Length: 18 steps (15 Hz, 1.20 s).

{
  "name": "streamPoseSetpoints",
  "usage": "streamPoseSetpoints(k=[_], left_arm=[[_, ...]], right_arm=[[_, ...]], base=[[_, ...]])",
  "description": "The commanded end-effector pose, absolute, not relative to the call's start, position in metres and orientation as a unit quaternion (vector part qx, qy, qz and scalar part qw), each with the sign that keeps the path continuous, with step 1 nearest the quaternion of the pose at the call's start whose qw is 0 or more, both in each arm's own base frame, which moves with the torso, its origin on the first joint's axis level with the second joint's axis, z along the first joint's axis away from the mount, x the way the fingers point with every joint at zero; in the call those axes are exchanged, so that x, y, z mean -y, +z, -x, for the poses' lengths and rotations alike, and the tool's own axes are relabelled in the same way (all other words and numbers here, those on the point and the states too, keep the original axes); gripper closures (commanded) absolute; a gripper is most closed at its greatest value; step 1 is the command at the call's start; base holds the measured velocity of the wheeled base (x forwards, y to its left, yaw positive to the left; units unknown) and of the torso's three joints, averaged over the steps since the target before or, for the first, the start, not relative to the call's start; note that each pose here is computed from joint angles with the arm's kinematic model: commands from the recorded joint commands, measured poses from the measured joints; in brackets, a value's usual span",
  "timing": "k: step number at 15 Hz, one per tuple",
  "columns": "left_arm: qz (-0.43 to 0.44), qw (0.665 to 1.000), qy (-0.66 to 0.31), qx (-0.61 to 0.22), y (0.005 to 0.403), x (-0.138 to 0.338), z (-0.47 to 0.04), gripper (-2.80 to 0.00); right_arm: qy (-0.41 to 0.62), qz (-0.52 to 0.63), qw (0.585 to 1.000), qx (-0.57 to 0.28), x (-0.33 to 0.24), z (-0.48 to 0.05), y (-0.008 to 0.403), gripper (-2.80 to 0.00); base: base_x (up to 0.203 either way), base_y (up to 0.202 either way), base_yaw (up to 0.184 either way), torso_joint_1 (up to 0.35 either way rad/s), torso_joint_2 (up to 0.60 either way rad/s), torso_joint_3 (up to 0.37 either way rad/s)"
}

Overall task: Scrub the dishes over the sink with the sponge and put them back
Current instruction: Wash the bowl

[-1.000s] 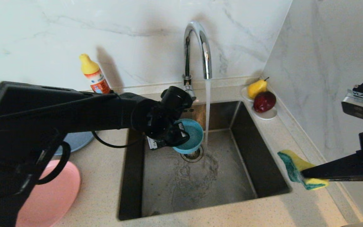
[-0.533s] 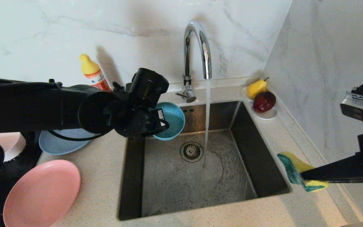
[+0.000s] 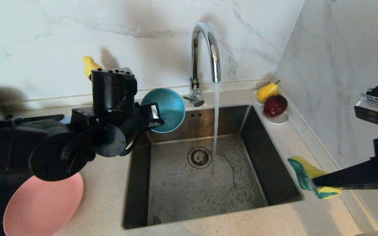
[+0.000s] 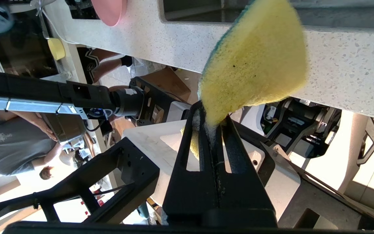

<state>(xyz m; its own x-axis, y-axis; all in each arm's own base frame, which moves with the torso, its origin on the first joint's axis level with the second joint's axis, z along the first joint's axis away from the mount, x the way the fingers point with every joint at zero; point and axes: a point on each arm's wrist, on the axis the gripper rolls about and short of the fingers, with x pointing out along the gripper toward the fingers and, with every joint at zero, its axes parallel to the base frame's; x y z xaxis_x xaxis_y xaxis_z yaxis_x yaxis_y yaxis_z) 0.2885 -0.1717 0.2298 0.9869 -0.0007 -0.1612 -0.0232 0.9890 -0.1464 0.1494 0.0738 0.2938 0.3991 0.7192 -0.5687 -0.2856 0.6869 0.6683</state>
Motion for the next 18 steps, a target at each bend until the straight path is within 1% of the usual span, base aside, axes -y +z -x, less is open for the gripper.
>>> streamPoseSetpoints(k=[1,4,5,8,9,10,11,13,18], left_arm=[[0.082,0.996,-0.001,-0.026,0.235,0.167,-0.282,0.0],[0.093,0.995,-0.007,0.034,0.246,0.166,-0.279,0.0],[0.09,0.995,-0.008,0.042,0.246,0.165,-0.277,0.0],[0.079,0.996,-0.028,0.037,0.23,0.164,-0.274,0.0],[0.068,0.997,-0.037,0.029,0.217,0.162,-0.271,0.0],[0.071,0.995,-0.045,0.047,0.211,0.162,-0.269,0.0],[0.08,0.993,-0.049,0.073,0.209,0.162,-0.27,0.0],[0.069,0.991,-0.049,0.101,0.204,0.163,-0.27,0.0],[0.071,0.988,-0.054,0.123,0.207,0.161,-0.267,0.0]], right_arm=[[0.311,-0.243,0.798,-0.456,-0.074,-0.151,0.292,0.0],[0.309,-0.242,0.796,-0.461,-0.076,-0.154,0.29,0.0],[0.308,-0.242,0.795,-0.462,-0.076,-0.155,0.289,0.0],[0.306,-0.242,0.793,-0.467,-0.078,-0.16,0.288,0.0],[0.306,-0.242,0.791,-0.47,-0.079,-0.16,0.286,0.0],[0.307,-0.243,0.789,-0.473,-0.079,-0.161,0.285,0.0],[0.31,-0.244,0.785,-0.478,-0.08,-0.163,0.283,0.0],[0.311,-0.244,0.785,-0.476,-0.083,-0.169,0.28,0.0],[0.314,-0.245,0.788,-0.47,-0.084,-0.173,0.28,0.0]], base=[[0.0,0.0,0.0,0.0,0.0,0.0],[0.0,0.0,0.0,0.0,0.0,0.0],[0.0,0.0,0.0,0.0,0.0,0.0],[0.0,0.0,0.0,0.0,0.0,0.0],[0.0,0.0,0.0,0.0,0.0,0.0],[0.0,0.0,0.0,0.0,0.0,0.0],[0.0,0.0,0.0,0.0,0.0,0.0],[0.0,0.0,0.0,0.0,0.0,0.0],[0.0,0.0,0.0,0.0,0.0,0.0]])
